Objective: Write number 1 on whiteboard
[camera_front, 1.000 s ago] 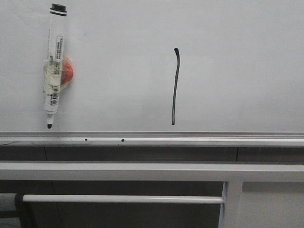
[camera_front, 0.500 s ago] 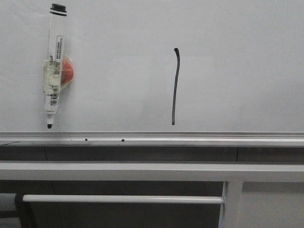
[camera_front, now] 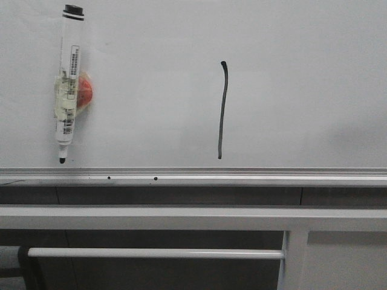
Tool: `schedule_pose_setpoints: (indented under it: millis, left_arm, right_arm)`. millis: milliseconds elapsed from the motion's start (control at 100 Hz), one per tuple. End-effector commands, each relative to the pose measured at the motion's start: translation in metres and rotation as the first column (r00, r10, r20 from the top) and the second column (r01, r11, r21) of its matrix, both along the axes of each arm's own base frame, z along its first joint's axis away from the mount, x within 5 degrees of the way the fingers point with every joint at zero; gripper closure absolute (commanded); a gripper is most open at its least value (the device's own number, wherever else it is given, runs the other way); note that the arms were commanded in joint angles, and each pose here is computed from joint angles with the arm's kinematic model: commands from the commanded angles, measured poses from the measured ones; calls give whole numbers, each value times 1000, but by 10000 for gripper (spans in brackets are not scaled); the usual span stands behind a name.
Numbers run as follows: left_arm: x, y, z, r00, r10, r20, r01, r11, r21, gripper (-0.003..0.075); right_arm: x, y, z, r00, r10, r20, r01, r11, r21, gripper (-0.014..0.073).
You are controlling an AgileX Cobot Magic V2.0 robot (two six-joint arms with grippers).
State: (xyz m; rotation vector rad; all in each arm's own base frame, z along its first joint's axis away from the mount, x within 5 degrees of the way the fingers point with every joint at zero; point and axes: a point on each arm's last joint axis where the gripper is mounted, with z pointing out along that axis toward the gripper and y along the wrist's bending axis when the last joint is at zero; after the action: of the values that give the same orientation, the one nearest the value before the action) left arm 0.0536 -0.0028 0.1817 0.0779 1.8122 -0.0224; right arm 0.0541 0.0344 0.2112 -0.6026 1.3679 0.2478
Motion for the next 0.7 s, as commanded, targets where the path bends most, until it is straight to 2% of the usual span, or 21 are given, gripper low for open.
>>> schedule_pose_setpoints:
  millis: [0,150,280,520,690]
  left_arm:
    - [0,-1,5,996,-6,86,8,1000,-14,741]
    - [0,-1,5,996,-6,86,8,1000,-14,741]
    - [0,-1,5,996,-6,86,8,1000,-14,741]
    - [0,-1,5,996,-6,86,8,1000,-14,741]
    - [0,-1,5,996,-6,86,8,1000,-14,741]
  right_arm:
    - [4,-5,-7,994,-100,-39,101,995,25,658]
    - [8,-15,-13,959,-255,-122,261,965,38,658]
    - [9,-23,-19,908,-370,-198,386,922,45,658]
    - [5,-31,-27,836,-468,-287,503,862,60,658]
    - [0,-38,-36,752,-554,-358,602,798,28,658]
